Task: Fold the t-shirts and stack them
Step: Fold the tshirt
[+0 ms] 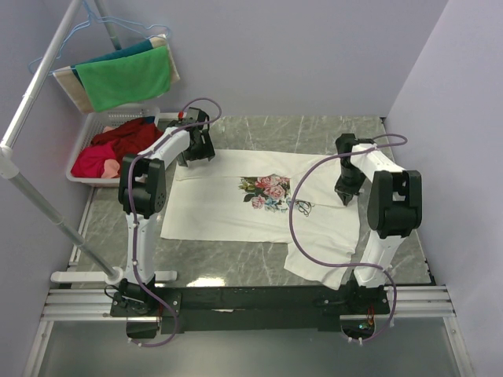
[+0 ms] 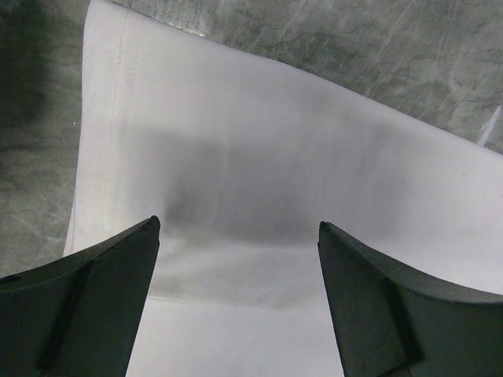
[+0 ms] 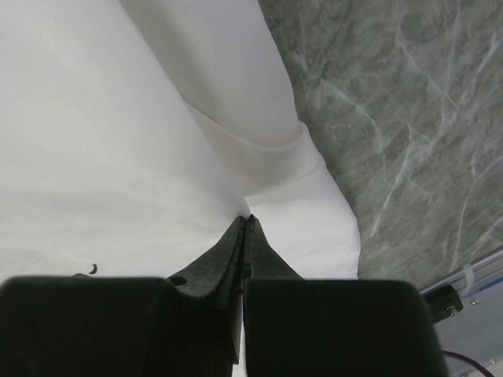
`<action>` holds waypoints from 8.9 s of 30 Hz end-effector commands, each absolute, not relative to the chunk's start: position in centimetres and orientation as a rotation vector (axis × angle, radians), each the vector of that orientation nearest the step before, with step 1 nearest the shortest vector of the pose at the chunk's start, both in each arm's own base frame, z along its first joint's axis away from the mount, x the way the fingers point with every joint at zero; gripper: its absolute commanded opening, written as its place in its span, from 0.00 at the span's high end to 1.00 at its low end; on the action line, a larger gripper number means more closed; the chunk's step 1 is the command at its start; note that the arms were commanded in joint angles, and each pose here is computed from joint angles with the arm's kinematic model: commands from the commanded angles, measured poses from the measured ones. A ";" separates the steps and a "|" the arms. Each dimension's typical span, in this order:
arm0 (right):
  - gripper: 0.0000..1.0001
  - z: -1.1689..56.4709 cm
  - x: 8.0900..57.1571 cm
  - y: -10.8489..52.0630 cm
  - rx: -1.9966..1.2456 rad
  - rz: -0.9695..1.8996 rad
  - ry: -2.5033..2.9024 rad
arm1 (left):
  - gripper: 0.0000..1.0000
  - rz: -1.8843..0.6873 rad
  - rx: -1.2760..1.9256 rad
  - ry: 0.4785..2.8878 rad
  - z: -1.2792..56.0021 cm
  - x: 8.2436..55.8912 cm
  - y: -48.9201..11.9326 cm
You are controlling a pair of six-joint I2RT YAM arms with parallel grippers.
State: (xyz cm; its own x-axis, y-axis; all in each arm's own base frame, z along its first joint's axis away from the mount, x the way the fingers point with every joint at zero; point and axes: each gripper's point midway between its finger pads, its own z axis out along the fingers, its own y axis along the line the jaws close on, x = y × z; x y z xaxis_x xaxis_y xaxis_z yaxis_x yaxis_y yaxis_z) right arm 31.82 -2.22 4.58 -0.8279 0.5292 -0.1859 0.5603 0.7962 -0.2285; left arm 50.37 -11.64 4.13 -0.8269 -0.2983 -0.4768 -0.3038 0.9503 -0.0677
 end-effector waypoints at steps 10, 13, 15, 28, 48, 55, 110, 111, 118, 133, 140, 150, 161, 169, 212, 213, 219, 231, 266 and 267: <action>1.00 5.0 29.9 -5.0 0.960 -0.673 2.813 | 0.12 0.073 -0.432 2.564 5.4 50.8 -10.9; 0.98 5.0 29.9 -4.6 0.973 -0.635 2.818 | 0.13 0.075 -0.436 2.555 5.8 50.9 -10.8; 0.87 5.6 30.2 -4.6 0.975 -0.616 2.797 | 0.13 0.072 -0.437 2.543 6.6 51.0 -10.7; 0.48 8.2 38.0 -1.9 0.871 -0.340 2.664 | 0.12 -0.004 -0.411 2.482 9.3 52.3 -11.7; 0.40 1.5 41.2 1.2 0.777 -0.225 2.900 | 0.12 0.072 -0.442 2.685 1.3 49.8 -11.8; 0.39 1.4 44.9 1.2 0.768 -0.175 2.889 | 0.12 0.123 -0.445 2.691 0.2 51.1 -11.5; 0.38 2.2 45.5 2.7 0.590 -0.030 2.897 | 0.02 0.073 -0.490 2.578 6.6 48.1 -8.9; 0.38 1.9 45.4 2.4 0.595 -0.052 2.905 | 0.02 0.088 -0.496 2.580 6.6 47.8 -8.7; 0.38 1.4 44.2 -2.5 0.710 -0.260 2.922 | 0.02 0.147 -0.509 2.602 6.7 45.5 -7.6; 0.42 3.6 46.5 -3.6 0.737 -0.133 2.842 | 0.05 0.148 -0.489 2.724 6.7 38.2 -6.8; 0.42 8.1 49.2 -3.4 0.730 -0.114 2.702 | 0.27 0.032 -0.535 2.804 6.6 33.4 -7.9; 0.42 10.3 48.7 -2.1 0.704 -0.099 2.668 | 0.48 -0.017 -0.627 2.825 4.5 31.3 -8.5; 0.42 11.4 44.0 -1.8 0.717 -0.106 2.676 | 0.51 -0.010 -0.653 2.841 0.9 31.9 -8.8; 0.42 11.2 36.1 -1.0 0.751 -0.113 2.756 | 0.66 -0.005 -0.635 2.834 0.7 32.3 -8.7; 0.44 3.0 13.7 2.8 1.234 -0.014 3.014 | 0.99 0.017 -0.558 2.727 5.5 39.3 -8.6; 0.44 2.7 13.5 2.7 1.233 -0.018 3.018 | 0.99 0.018 -0.564 2.727 5.5 39.3 -8.5; 0.44 1.8 13.0 2.0 1.298 -0.014 2.987 | 0.99 0.015 -0.570 2.733 5.4 39.1 -8.3; 0.44 1.3 13.0 1.5 1.360 -0.028 2.974 | 0.99 0.104 -0.672 2.680 5.9 39.4 -5.7; 0.59 -0.9 11.3 4.3 1.208 -0.148 3.116 | 0.99 0.064 -0.661 2.689 5.9 39.9 -5.9; 0.59 -0.8 11.5 4.2 1.205 -0.160 3.111 | 0.99 0.065 -0.662 2.690 5.8 39.9 -5.9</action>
State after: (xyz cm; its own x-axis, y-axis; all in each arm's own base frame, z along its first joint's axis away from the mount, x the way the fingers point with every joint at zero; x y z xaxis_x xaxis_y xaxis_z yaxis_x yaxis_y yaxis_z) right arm 11.59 5.38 0.70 -0.7230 0.6602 0.2035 0.6594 0.7473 -0.0819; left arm 39.10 -6.08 4.88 -0.8324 -0.4371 -0.3407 -0.4537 0.8905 -0.0340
